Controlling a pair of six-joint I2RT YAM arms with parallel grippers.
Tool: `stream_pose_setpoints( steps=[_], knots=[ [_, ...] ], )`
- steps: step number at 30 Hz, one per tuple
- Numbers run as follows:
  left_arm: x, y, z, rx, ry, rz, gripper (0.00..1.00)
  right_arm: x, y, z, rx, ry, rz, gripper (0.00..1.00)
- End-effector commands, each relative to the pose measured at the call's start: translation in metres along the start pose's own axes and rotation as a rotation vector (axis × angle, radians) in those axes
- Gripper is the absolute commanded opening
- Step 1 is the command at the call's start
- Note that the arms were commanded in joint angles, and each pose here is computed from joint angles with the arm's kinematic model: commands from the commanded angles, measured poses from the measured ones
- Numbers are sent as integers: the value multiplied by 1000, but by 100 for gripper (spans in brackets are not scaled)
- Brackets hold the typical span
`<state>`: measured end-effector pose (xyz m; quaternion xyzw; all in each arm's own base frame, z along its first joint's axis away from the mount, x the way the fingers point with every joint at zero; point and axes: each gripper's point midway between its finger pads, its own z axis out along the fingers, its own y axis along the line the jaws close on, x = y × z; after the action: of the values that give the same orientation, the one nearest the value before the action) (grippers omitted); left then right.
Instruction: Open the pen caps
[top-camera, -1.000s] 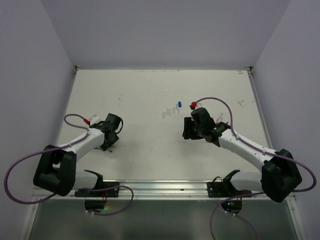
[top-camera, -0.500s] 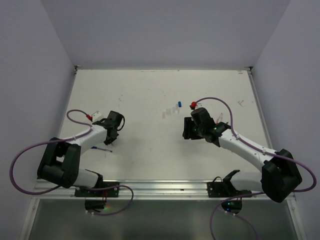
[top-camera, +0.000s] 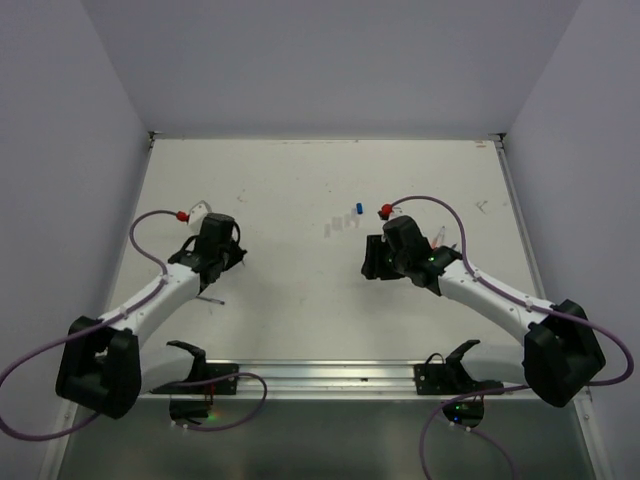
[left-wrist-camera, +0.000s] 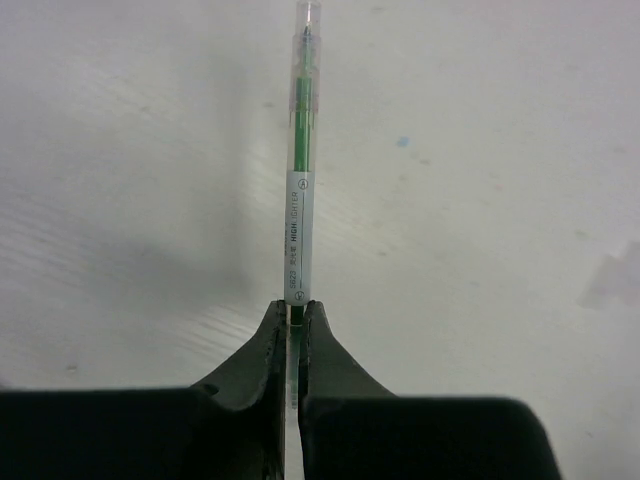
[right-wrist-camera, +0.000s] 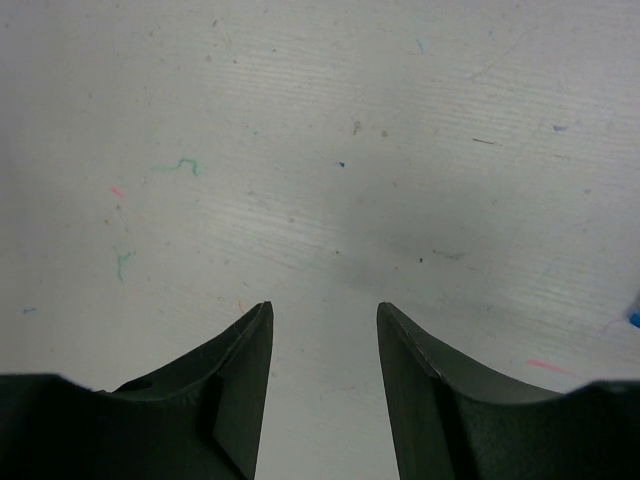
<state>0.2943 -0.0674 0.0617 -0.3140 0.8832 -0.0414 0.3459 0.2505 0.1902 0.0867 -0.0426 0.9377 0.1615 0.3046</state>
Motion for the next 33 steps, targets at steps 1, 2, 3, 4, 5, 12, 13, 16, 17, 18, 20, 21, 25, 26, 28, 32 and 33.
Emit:
stream_pose_setpoints(
  steps=[1, 2, 3, 4, 5, 12, 13, 16, 17, 18, 20, 21, 25, 26, 28, 32, 33],
  knots=[
    [-17, -71, -43, 457, -47, 12, 0, -11, 35, -5, -191, -49, 15, 49],
    [-6, -70, -45, 508, -33, 15, 0, -10, 44, -5, -241, -45, 15, 49],
    [-17, -89, -58, 621, -85, -11, 0, -11, 56, -8, -304, -43, 27, 49],
    [-13, -99, -74, 717, -73, -6, 0, -13, 72, -11, -401, -48, 24, 49],
    [-7, -100, -77, 752, -63, -5, 0, -12, 80, -12, -447, -42, 26, 49],
    [16, -148, -124, 996, -71, 17, 0, -28, 117, -16, -624, -80, 63, 49],
    [24, -153, -130, 1028, -52, 20, 0, -34, 124, -18, -655, -105, 63, 48],
    [33, -163, -137, 1073, -31, 0, 0, -36, 139, -17, -716, -110, 80, 47],
    [34, -167, -140, 1086, -34, 0, 0, -36, 142, -17, -727, -108, 82, 47],
    [35, -168, -140, 1086, -30, 3, 0, -36, 143, -15, -726, -108, 88, 47],
    [40, -171, -142, 1092, -20, 12, 0, -38, 144, -13, -728, -113, 98, 46],
    [40, -171, -142, 1095, -22, 19, 0, -41, 141, -10, -707, -130, 105, 46],
    [52, -171, -144, 1114, -2, 88, 0, -56, 135, -14, -645, -175, 114, 46],
    [56, -171, -144, 1117, -1, 117, 0, -62, 134, -17, -627, -194, 110, 46],
    [64, -168, -142, 1121, 21, 153, 0, -76, 130, -20, -573, -227, 89, 46],
    [74, -160, -140, 1122, 37, 195, 0, -97, 126, -28, -533, -275, 84, 46],
    [75, -159, -140, 1123, 35, 201, 0, -102, 127, -29, -536, -284, 87, 46]
  ],
)
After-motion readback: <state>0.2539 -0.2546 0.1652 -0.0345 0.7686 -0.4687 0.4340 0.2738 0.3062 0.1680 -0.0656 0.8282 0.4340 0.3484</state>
